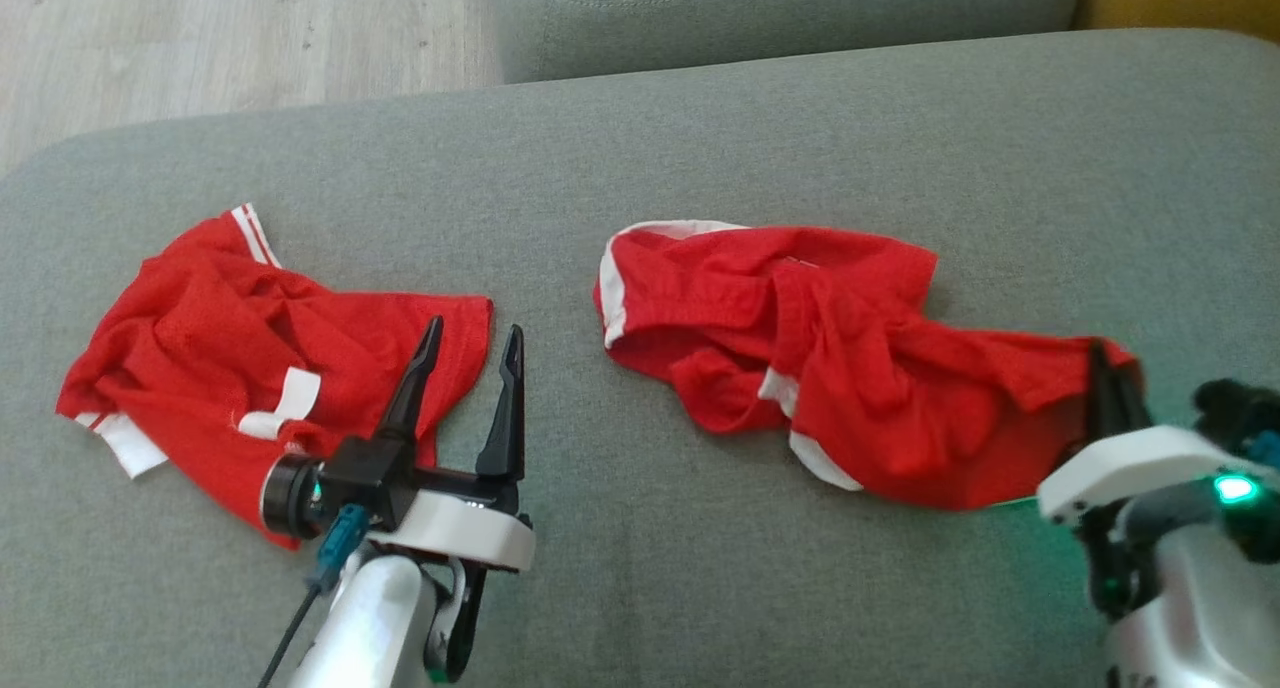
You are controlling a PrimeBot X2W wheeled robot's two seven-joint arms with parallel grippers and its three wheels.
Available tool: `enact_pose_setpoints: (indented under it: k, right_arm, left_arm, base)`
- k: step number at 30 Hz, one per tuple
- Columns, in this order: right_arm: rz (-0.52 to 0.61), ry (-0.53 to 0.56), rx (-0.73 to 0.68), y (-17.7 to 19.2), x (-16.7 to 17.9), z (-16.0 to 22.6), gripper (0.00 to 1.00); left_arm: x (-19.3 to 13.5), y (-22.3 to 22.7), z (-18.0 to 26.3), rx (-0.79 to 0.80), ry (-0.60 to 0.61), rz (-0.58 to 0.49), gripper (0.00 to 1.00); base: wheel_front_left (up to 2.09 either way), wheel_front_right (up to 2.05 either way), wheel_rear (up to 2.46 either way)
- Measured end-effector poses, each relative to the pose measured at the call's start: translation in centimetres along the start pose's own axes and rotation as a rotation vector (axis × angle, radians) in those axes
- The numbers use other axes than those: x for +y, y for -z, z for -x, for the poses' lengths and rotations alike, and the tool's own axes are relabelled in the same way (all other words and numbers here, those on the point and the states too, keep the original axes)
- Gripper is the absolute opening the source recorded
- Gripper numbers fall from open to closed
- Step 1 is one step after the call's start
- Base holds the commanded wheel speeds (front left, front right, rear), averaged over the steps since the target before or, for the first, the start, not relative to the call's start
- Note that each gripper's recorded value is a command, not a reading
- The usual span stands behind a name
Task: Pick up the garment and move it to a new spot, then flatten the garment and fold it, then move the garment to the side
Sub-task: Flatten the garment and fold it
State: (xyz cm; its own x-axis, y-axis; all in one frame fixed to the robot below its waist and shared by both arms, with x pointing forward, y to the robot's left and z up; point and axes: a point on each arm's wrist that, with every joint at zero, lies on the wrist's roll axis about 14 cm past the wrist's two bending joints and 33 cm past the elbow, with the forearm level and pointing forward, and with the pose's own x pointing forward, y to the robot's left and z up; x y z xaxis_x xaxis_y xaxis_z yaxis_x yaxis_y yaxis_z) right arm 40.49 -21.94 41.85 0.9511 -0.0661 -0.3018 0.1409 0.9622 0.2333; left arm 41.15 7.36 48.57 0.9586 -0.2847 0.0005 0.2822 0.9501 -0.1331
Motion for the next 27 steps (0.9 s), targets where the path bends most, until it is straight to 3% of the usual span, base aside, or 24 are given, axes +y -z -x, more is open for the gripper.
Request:
enact_pose_setpoints:
  k: [8, 9, 10, 14, 19, 27]
  right_arm:
    - [0.034, 0.125, 0.009, -1.8, -3.8, -1.1, 0.0]
    - [0.041, 0.142, 0.002, -2.2, -4.2, -1.3, 0.56]
    - [0.053, 0.153, -0.006, -2.6, -4.5, -1.5, 1.0]
    - [0.067, 0.156, -0.09, -4.8, -4.4, -2.1, 1.0]
    - [0.087, 0.064, -0.222, -7.1, -1.6, -1.7, 1.0]
    - [0.112, -0.095, -0.253, -4.6, 2.7, 2.3, 1.0]
  left_arm:
    - [-0.1, 0.5, -0.1, 0.013, 0.003, 0.012, 1.0]
    - [-0.1, 0.6, -0.1, 0.016, 0.002, 0.013, 1.0]
    - [0.0, 0.8, -0.1, 0.019, 0.002, 0.014, 1.0]
    - [-0.1, 0.9, -0.2, 0.024, 0.003, 0.015, 1.0]
    - [-0.4, 0.5, -0.2, 0.012, 0.011, 0.012, 1.0]
    - [-1.3, -0.4, -0.3, -0.011, 0.036, 0.007, 1.0]
  base:
    - [0.0, 0.0, 0.0]
    - [0.0, 0.0, 0.0]
    - [0.0, 0.0, 0.0]
    - [0.0, 0.0, 0.0]
    - [0.0, 0.0, 0.0]
    - [0.0, 0.0, 0.0]
